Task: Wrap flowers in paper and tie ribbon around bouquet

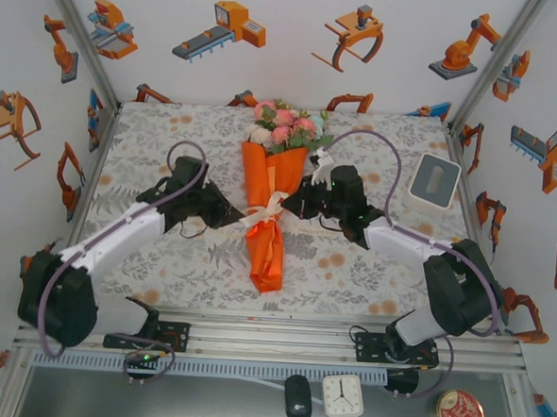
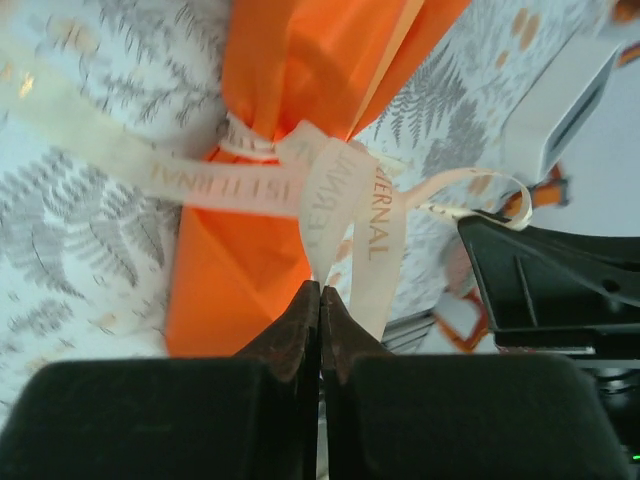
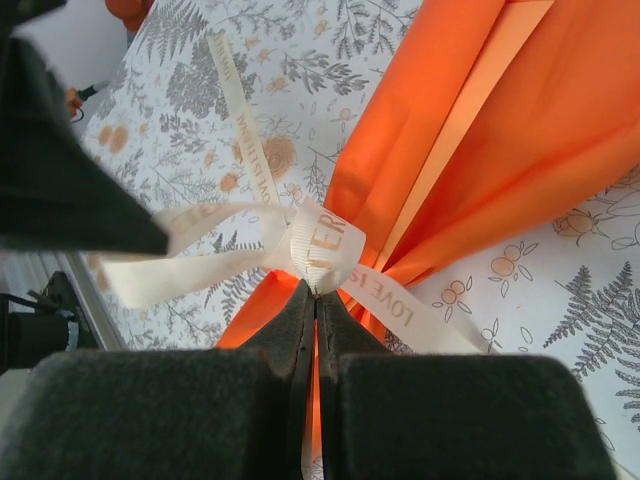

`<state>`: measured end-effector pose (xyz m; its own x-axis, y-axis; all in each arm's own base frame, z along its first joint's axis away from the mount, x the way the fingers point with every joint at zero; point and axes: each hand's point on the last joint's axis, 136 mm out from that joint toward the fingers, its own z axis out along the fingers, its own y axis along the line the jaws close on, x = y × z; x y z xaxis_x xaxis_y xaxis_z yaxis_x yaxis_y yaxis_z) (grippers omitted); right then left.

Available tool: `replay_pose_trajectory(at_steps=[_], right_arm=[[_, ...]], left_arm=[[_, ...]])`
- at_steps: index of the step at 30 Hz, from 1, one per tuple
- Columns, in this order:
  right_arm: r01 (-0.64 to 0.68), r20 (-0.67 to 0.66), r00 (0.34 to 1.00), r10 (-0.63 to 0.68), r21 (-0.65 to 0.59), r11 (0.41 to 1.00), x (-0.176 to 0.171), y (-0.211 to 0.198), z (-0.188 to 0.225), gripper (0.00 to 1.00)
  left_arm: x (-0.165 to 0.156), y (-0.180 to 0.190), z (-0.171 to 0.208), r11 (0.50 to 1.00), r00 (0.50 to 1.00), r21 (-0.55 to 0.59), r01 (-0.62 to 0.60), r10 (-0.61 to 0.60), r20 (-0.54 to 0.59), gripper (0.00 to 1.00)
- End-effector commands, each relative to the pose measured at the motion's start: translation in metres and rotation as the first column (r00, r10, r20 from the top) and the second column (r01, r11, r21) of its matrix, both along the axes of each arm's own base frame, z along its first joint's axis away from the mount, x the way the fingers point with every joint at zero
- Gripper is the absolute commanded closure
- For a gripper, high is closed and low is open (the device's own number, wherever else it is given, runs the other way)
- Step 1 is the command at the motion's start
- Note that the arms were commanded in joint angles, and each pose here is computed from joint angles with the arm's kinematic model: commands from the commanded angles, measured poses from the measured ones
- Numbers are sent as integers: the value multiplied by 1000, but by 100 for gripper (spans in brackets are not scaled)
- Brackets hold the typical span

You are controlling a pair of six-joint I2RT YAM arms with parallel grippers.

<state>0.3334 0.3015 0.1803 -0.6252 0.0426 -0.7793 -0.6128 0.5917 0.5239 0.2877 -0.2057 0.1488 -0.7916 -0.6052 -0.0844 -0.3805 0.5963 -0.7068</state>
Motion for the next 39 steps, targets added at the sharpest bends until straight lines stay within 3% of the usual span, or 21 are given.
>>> replay_pose_trajectory(at_steps=[1, 3, 6, 11, 14, 17, 20, 23, 29, 32, 36, 39], right_arm=[[27, 14, 1000, -27, 21, 999, 6, 4, 15, 100], [16, 16, 1000, -17, 39, 999, 3, 7, 18, 100], [20, 15, 1000, -21, 55, 998, 1, 8, 18, 100], [27, 0, 1000, -27, 52, 998, -3, 5, 14, 100], [26, 4, 1000, -26, 43, 999, -5, 2, 14, 100], [25, 11, 1000, -25, 35, 999, -7, 1, 15, 100], [26, 16, 1000, -26, 30, 999, -8, -1, 16, 100], [22, 20, 1000, -23, 26, 999, -8, 0, 17, 100], [-34, 39, 999, 35, -9, 999, -15, 6, 14, 100], [-77, 45, 996, 78, -22, 997, -21, 13, 11, 100], [-144, 71, 987, 145, -28, 989, -30, 25, 11, 100], [-176, 79, 981, 178, -34, 984, -35, 32, 11, 100]], left_arm=[[-10, -2, 15, 938, 958, -196, -285, 274, -82, 91], [-16, -23, 18, 912, 957, -290, -289, 270, -106, 90], [-25, -72, 16, 911, 977, -361, -201, 161, -138, 83], [-47, -133, -11, 942, 980, -335, 25, -89, -178, 72], [-48, -131, -10, 968, 984, -232, 97, -129, -124, 63], [-37, -109, 12, 988, 988, -35, 153, -153, 16, 53], [-31, -83, 29, 964, 972, 208, 167, -196, 131, 50], [-31, -70, 38, 949, 958, 271, 161, -216, 187, 49], [-8, -38, 100, 890, 842, 450, 69, -294, 453, 49], [13, -18, 96, 907, 902, 414, 73, -237, 360, 55], [27, -40, 80, 939, 931, 276, 204, -273, 242, 55], [30, -62, 73, 962, 947, 153, 227, -254, 196, 51]])
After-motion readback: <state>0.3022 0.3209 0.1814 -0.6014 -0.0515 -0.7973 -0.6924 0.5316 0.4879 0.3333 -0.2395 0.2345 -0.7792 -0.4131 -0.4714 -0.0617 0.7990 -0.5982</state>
